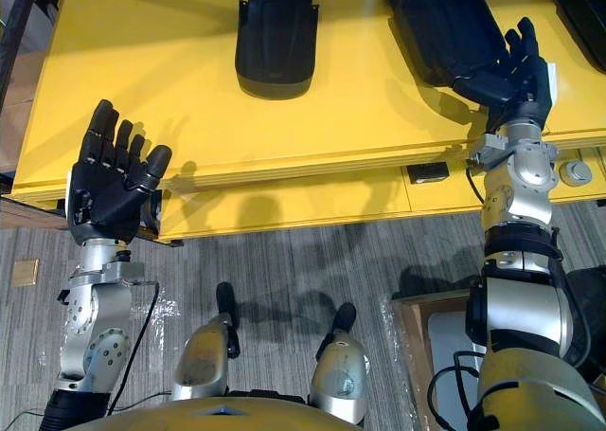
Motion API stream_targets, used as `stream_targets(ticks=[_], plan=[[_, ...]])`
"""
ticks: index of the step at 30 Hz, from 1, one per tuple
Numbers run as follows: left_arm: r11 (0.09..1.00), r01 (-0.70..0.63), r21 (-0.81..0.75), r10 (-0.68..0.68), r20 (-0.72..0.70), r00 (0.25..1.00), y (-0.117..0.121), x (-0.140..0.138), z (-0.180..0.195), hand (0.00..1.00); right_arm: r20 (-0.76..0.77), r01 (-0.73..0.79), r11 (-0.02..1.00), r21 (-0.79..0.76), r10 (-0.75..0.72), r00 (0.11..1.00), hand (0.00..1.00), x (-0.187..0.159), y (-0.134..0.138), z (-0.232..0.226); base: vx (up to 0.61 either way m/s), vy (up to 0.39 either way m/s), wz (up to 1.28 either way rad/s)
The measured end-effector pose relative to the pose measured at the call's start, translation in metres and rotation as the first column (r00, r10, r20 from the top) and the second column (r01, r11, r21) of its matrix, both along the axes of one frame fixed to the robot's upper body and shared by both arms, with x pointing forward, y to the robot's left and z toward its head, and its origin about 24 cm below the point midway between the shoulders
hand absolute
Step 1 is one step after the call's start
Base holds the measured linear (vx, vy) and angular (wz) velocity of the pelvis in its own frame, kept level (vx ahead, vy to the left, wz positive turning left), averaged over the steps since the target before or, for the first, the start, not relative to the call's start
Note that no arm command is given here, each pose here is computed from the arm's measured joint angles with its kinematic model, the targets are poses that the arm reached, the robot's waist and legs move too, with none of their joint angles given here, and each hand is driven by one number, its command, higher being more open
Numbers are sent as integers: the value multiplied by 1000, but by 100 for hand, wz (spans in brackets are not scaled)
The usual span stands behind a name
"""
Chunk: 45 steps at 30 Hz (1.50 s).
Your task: Walk over and take three plastic housings, then place them on the shelf
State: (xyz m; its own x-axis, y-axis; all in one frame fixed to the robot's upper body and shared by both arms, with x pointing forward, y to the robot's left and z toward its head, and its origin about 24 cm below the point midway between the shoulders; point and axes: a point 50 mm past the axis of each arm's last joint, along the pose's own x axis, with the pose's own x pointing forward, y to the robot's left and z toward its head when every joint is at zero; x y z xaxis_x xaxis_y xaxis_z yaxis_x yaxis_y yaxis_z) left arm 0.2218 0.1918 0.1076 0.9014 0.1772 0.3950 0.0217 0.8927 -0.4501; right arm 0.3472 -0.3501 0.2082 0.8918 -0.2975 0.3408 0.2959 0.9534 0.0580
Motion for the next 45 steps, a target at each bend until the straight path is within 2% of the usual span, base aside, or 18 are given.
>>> stream_targets(ticks=[18, 27, 29, 34, 39, 45], plan=[[999, 20, 28, -21, 1, 1000, 2, -3, -2, 100, -56, 1, 999, -34, -3, 998, 100, -19, -8, -27, -3, -1, -1], [999, 25, 40, -22, -56, 998, 5, -8, -15, 100, -152, -42, 999, -2, 41, 988, 100, -33, -5, -70, 10, -9, 3], [998, 32, 48, -28, -92, 995, 7, -13, -23, 100, -229, -66, 998, -7, 63, 971, 100, -39, -1, -92, -51, -10, 1], [998, 39, 55, -33, -103, 994, 8, -14, -24, 100, -259, -64, 998, -4, 61, 964, 100, -41, 0, -100, -19, -4, 5], [998, 36, 56, -30, -104, 994, 9, -14, -25, 100, -247, -40, 999, -3, 38, 968, 100, -37, 1, -96, -3, -7, 7], [998, 27, 54, -21, -104, 994, 10, -13, -24, 100, -239, 120, 993, -12, -120, 964, 100, -24, -1, -83, 0, 0, 0]])
